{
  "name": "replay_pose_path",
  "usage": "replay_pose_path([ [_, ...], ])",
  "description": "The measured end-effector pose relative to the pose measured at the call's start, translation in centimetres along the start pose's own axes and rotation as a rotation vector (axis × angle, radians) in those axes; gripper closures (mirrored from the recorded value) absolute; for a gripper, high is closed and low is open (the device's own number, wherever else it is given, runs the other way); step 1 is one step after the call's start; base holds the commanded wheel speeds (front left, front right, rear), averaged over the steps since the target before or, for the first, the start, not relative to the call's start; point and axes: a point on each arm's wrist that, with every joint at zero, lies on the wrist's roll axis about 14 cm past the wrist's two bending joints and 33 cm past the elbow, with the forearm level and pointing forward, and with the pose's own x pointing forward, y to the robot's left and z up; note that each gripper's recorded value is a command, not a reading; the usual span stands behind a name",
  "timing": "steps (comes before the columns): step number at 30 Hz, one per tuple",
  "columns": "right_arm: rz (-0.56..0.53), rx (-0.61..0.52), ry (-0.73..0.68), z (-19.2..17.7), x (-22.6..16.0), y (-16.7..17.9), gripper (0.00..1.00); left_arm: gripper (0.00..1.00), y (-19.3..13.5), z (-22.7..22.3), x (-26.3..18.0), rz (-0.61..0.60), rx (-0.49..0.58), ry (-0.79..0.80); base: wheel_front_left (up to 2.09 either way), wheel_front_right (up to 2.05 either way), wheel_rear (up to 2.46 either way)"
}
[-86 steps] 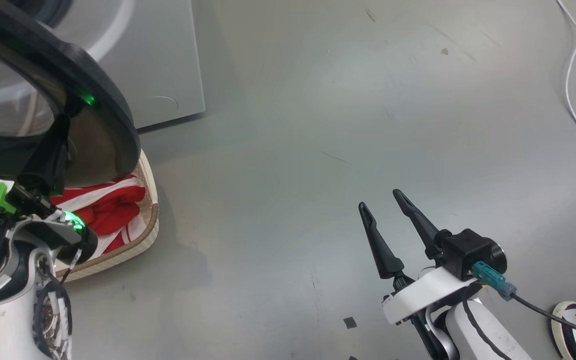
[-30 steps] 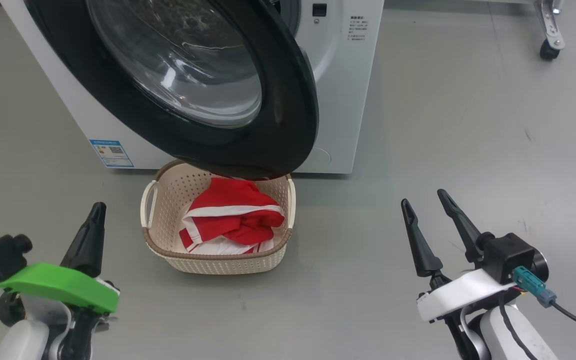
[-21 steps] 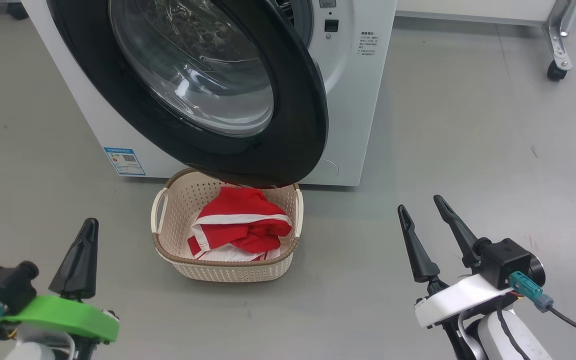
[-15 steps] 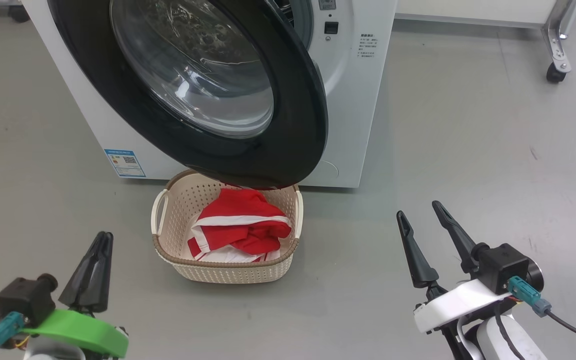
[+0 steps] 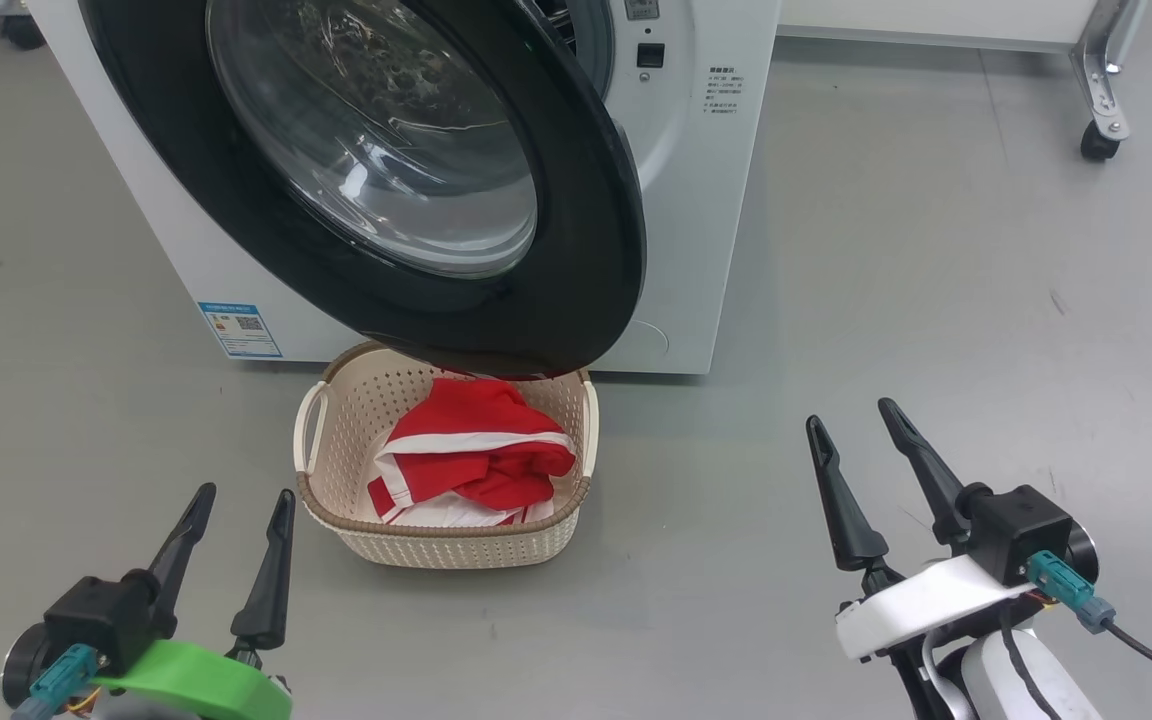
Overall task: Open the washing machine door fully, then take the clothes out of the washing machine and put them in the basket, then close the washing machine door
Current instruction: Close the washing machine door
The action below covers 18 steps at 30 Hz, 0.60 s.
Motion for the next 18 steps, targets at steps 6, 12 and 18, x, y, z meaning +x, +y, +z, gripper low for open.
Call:
replay_pose_path([
  [6,-0.124,-0.005,-0.011,0.3,-0.5,-2.8,0.00,0.00,-0.5,0.5,0.3,-0.006,0.001,-0.022,0.00,0.00,0.00],
  [12,-0.182,-0.004,-0.015,0.4,-0.8,-4.1,0.00,0.00,-0.7,1.0,0.5,-0.001,0.004,-0.044,0.00,0.00,0.00],
  [18,-0.180,0.000,-0.011,0.2,-0.8,-4.0,0.00,0.00,-0.5,1.2,0.5,0.012,0.007,-0.054,0.00,0.00,0.00],
])
